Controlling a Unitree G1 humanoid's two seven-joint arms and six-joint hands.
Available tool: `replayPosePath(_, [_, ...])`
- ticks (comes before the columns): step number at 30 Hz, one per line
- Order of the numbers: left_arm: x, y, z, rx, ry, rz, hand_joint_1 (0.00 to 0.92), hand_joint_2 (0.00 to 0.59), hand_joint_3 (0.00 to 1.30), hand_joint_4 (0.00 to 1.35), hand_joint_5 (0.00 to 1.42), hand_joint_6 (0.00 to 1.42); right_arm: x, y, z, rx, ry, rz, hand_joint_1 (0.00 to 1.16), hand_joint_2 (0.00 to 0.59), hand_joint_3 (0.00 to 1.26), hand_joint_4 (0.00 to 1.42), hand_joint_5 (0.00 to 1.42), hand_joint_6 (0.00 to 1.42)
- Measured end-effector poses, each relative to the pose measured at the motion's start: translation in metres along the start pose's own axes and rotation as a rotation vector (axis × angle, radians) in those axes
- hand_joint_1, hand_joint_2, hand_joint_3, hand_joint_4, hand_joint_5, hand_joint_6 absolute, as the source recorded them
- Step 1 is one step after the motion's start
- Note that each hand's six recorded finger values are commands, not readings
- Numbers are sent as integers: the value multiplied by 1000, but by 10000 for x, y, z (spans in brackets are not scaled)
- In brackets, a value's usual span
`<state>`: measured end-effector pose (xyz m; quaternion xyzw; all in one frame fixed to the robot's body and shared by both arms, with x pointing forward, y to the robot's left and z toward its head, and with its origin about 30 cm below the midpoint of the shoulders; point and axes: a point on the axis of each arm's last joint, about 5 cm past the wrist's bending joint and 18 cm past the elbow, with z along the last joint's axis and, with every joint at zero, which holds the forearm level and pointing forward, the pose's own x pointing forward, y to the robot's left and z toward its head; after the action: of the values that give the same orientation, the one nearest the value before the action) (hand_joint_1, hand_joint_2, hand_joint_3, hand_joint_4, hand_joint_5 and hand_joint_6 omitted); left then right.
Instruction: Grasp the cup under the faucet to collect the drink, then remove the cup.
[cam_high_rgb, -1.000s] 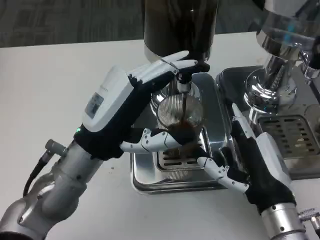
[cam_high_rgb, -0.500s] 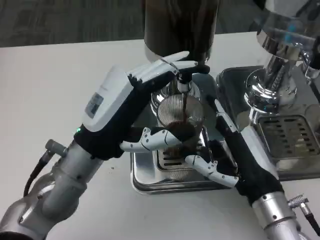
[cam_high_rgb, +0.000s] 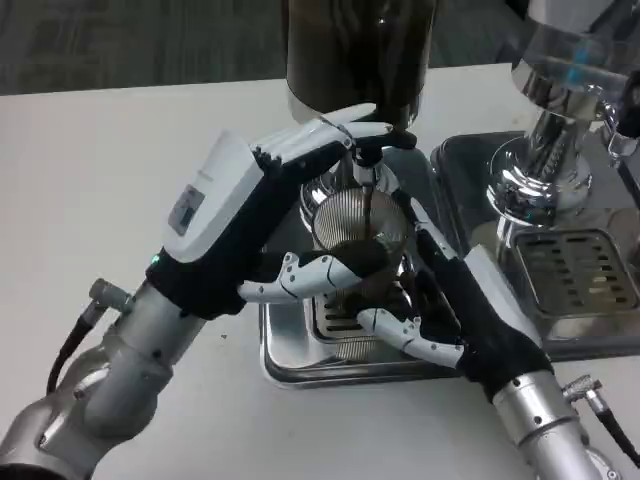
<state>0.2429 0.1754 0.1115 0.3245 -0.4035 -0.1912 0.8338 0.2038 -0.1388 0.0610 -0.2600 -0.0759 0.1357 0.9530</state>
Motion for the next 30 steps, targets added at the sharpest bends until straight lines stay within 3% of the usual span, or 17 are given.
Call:
replayPosePath(7, [-1,5,-2,2,3,3,0,177,360,219,409,377,58,37,-21,19,18,10,509,209,0,0,0,46])
replayPosePath(13, [-7,49,-6,25,25,42,0,180,320,181,351,298,83,40,-10,21,7,10,515,212,0,0,0,48])
replayPosePath(23, [-62,199,-6,80,63,176,0,185,293,188,341,276,84,62,-30,30,9,12,544,214,0,0,0,68])
replayPosePath(30, [-105,271,14,119,55,296,0,191,282,185,340,280,92,72,-27,37,-1,9,546,213,0,0,0,75])
